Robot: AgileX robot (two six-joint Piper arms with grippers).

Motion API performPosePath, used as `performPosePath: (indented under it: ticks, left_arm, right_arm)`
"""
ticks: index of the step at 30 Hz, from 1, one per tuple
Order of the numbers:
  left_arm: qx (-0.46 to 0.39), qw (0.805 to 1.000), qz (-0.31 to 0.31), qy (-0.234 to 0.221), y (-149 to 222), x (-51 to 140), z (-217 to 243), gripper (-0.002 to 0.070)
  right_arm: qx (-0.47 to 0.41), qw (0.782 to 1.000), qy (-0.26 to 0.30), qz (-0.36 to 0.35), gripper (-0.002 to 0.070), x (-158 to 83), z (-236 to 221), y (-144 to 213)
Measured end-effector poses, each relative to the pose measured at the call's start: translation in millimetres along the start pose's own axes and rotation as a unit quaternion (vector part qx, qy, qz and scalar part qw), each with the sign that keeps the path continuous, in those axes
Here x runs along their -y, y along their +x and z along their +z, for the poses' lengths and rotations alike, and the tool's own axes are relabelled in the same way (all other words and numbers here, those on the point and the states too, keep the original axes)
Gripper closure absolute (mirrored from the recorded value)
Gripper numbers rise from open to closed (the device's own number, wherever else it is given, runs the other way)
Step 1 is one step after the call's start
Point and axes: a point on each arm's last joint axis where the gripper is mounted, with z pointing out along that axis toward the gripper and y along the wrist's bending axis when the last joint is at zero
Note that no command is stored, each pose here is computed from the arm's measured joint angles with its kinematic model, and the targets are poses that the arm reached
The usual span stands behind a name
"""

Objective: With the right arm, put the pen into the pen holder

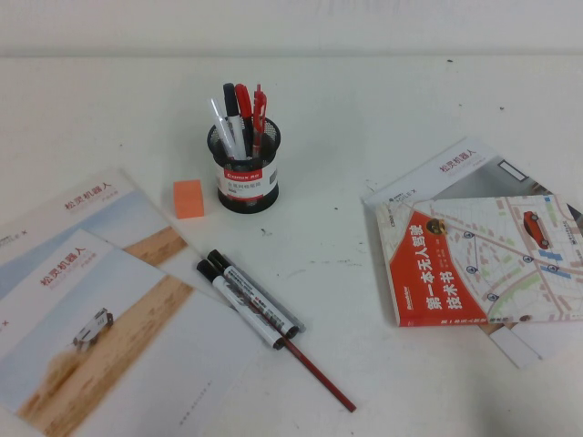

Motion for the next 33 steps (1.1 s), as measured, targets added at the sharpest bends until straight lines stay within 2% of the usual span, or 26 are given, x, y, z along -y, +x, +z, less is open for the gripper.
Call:
performPosePath:
  ticks: [3,6,9,16,18,20,23,26,29,33]
  left_arm:
    - [0.0,1.0,0.0,0.0,0.0,0.0,0.0,0.0676]
    - [0.0,1.0,0.0,0.0,0.0,0.0,0.0,0.0676]
    - [0.0,1.0,0.0,0.0,0.0,0.0,0.0,0.0676]
    - [0.0,1.0,0.0,0.0,0.0,0.0,0.0,0.0676]
    - [0.0,1.0,0.0,0.0,0.0,0.0,0.0,0.0676]
    - [0.0,1.0,0.0,0.0,0.0,0.0,0.0,0.0676]
    - [0.0,1.0,0.0,0.0,0.0,0.0,0.0,0.0676]
    - [0.0,1.0,0.0,0.0,0.0,0.0,0.0,0.0676]
    - [0.0,1.0,0.0,0.0,0.0,0.0,0.0,0.0676]
    - [0.0,1.0,0.0,0.0,0.0,0.0,0.0,0.0676]
  right_arm:
    - [0.018,0.991,-0.037,0.131,0.0696,-6.3,-0.3,-4.0]
    - [0.03,0.975,-0.058,0.212,0.0696,-9.1,-0.8,-7.6]
    - [0.042,0.97,-0.061,0.231,0.0696,-9.1,-1.0,-10.0]
    - [0.046,0.973,-0.061,0.218,0.0696,-9.1,-1.1,-10.5]
    - [0.047,0.982,-0.06,0.175,0.0696,-9.3,-1.1,-10.3]
    - [0.047,0.991,-0.072,0.103,0.0696,-16.2,-3.6,-14.9]
    - [0.069,0.991,-0.11,-0.005,0.0696,-41.4,-15.8,-39.6]
    - [0.071,0.985,-0.119,-0.101,0.0696,-67.4,-23.2,-69.6]
    - [0.016,0.979,-0.101,-0.177,0.0696,-81.1,-12.5,-87.9]
    - [-0.084,0.971,-0.083,-0.207,0.0696,-91.4,19.7,-107.0]
